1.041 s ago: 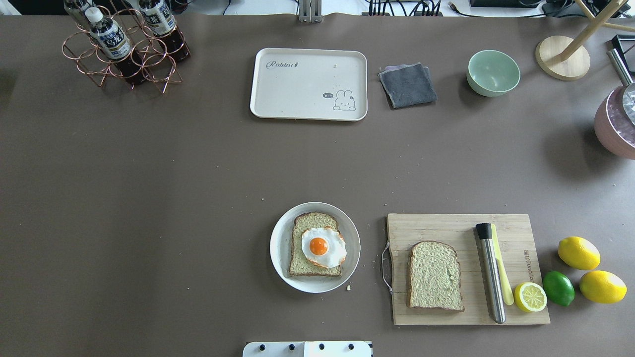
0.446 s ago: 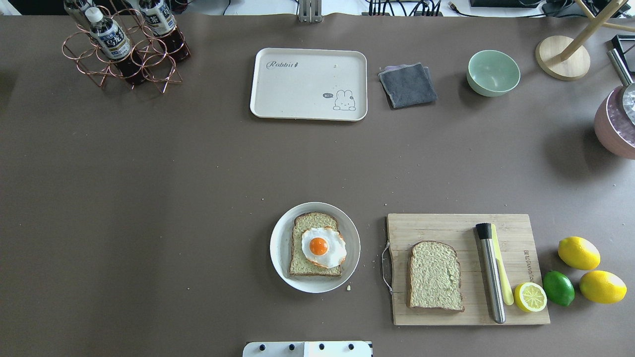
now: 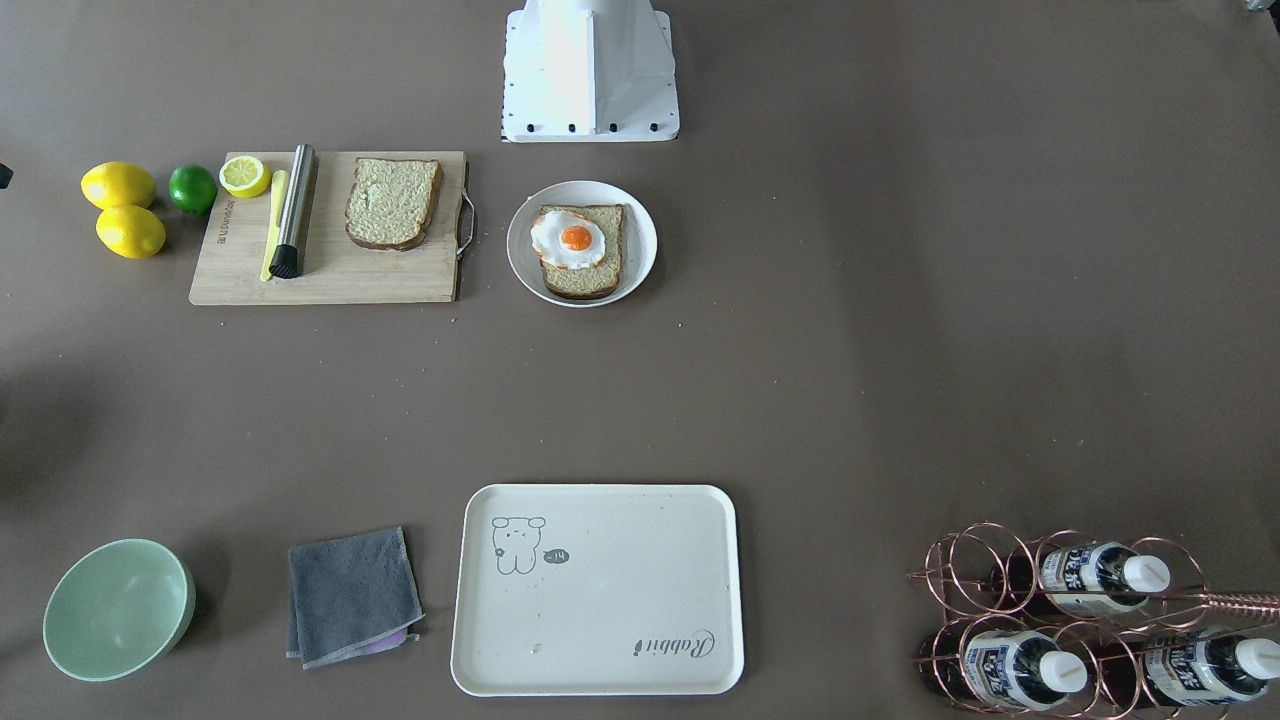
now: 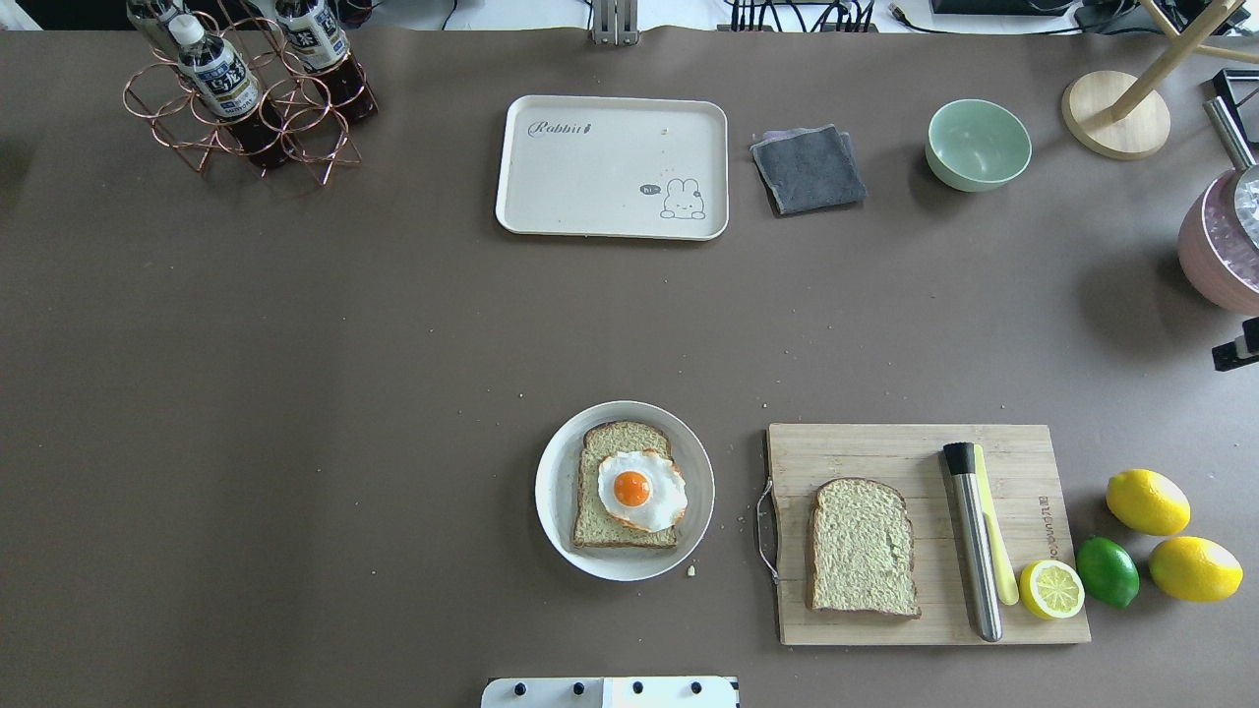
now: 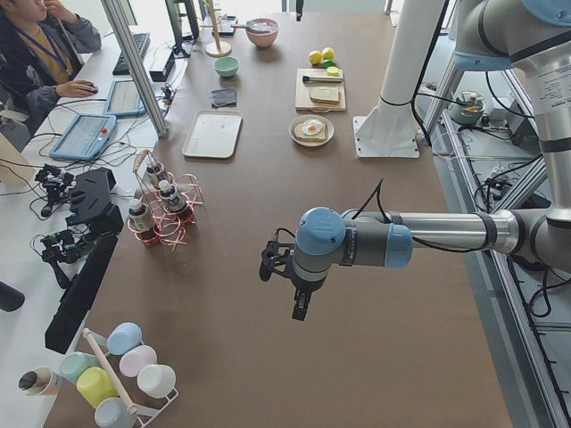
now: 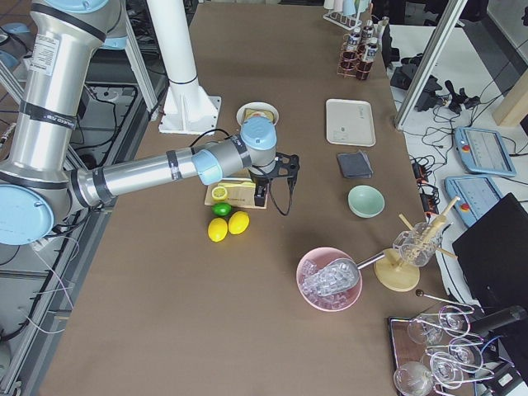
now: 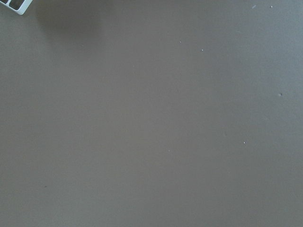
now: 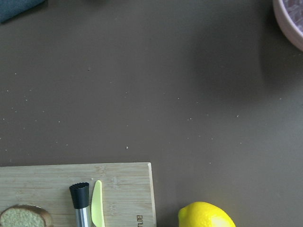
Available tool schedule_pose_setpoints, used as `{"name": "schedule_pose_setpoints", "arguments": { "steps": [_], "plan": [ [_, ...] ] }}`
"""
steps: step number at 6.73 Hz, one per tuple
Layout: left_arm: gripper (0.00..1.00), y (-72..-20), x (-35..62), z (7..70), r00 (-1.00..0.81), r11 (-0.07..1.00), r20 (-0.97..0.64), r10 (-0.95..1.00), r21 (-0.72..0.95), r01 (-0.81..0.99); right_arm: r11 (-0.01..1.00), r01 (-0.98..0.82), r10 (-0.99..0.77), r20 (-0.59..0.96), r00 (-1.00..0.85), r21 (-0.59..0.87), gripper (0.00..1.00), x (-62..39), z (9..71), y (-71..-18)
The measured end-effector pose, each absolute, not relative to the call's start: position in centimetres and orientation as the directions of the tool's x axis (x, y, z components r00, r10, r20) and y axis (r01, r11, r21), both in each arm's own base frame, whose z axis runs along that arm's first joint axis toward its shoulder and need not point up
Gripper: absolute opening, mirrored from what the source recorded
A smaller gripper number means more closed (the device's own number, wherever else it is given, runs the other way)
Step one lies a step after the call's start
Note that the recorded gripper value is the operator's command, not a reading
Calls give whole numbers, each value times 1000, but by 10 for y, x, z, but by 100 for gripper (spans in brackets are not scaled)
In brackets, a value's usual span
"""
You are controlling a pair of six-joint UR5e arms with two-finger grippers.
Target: Make sandwich and place on tray
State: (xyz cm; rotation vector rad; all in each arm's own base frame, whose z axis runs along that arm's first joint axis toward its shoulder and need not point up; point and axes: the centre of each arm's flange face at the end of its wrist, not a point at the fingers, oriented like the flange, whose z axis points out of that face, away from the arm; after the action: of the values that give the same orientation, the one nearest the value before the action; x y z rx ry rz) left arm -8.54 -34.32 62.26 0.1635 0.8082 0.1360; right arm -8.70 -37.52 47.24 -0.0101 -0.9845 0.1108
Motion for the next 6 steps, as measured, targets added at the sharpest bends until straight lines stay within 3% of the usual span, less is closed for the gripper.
{"name": "schedule_pose_setpoints", "arguments": {
  "steps": [6],
  "plan": [
    [97, -346, -85, 623, 682, 979, -708, 182, 196, -57, 995, -39, 101, 841, 531, -94, 97, -282, 420, -304]
  ]
}}
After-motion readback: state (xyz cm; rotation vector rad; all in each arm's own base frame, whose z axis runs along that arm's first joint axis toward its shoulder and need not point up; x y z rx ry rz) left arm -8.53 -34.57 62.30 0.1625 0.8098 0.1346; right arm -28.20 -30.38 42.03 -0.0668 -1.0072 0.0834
